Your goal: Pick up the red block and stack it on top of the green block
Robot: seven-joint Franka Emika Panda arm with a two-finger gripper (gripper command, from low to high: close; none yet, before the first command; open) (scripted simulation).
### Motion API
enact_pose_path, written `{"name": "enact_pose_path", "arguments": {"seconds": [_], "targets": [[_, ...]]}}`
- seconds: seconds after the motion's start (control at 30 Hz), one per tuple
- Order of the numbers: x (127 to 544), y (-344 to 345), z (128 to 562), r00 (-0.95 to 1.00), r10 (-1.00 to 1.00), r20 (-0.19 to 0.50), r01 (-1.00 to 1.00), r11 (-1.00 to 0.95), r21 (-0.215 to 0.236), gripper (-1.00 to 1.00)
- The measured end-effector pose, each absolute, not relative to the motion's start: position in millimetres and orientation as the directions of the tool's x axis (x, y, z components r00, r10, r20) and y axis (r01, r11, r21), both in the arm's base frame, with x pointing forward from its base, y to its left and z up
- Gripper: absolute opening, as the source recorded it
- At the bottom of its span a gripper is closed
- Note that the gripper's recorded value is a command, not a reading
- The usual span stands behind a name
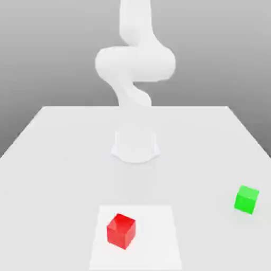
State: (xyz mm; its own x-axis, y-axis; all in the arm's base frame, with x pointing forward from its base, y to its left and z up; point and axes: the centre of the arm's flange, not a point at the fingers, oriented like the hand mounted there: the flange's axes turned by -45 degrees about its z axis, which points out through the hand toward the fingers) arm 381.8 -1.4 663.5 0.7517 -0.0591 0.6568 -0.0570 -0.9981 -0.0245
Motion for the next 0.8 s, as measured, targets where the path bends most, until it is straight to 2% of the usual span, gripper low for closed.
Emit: {"name": "enact_pose_path", "arguments": {"seconds": [0.17, 0.37, 0.53, 0.7, 0.8], "targets": [[435, -9, 557, 0.841, -0.157, 0.519, -0.157, -0.987, -0.043, 0.00], [461, -21, 427, 0.899, -0.276, 0.340, -0.278, -0.960, -0.046, 0.00], [453, -30, 320, 0.909, -0.374, 0.182, -0.375, -0.927, -0.032, 0.00], [423, -34, 223, 0.885, -0.465, 0.026, -0.465, -0.885, -0.007, 0.00], [419, -33, 185, 0.879, -0.477, 0.003, -0.477, -0.879, -0.002, 0.00]]}}
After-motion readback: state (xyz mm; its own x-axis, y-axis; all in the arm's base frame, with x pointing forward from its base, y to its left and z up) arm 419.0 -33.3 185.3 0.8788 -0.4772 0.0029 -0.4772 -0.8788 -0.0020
